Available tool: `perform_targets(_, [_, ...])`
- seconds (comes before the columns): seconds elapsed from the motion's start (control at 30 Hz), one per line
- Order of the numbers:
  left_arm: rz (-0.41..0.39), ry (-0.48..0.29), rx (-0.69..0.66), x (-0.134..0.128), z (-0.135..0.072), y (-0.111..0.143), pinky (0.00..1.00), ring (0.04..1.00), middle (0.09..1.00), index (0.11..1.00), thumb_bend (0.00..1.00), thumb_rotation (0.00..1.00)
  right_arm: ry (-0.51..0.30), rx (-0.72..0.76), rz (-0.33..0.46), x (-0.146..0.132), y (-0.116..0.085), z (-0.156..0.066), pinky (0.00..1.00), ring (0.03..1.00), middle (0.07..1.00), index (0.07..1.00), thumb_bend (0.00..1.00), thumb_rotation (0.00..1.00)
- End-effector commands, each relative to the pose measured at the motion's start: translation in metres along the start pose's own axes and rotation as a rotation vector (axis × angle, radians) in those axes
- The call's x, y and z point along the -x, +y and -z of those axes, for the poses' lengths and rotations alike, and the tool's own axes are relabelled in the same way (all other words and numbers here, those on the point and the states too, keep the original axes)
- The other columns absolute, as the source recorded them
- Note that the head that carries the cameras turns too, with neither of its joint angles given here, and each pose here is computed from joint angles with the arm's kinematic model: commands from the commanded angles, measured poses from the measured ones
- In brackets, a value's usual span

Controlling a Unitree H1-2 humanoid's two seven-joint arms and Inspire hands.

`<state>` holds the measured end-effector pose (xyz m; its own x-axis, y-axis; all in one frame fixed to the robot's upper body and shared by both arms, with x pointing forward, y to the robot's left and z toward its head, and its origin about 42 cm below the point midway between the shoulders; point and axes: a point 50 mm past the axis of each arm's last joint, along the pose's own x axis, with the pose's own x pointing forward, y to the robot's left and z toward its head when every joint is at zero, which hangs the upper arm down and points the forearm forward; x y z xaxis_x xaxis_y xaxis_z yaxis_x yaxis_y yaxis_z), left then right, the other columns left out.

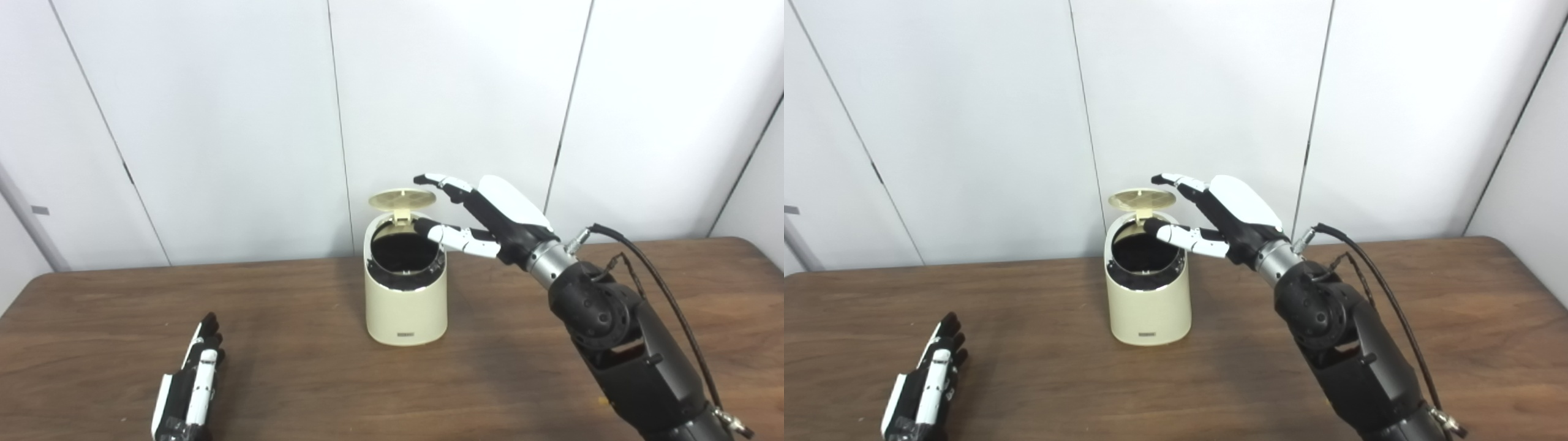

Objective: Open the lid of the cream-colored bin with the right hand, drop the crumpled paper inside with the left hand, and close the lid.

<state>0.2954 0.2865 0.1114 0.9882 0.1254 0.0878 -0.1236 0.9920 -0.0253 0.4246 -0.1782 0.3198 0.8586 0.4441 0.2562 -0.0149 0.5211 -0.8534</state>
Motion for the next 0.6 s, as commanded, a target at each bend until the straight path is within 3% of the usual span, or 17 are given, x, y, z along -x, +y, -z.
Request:
perform_targets(0.0, [-0.01,0.074,0.018,0.016,0.02,-0.005,1.0,1.0,1.0,1.0,0.31,0.82,-0.067,0.049,0.054,-0.012,-0.024,-0.017,0.83,0.91,0.911,0.882,0.52,0.97])
perform_targets(0.57, [-0.012,0.074,0.031,0.018,0.021,-0.008,1.0,1.0,1.0,1.0,0.34,0.8,-0.095,0.079,0.001,-0.024,-0.031,-0.021,0.79,0.909,0.901,0.879,0.58,0.98])
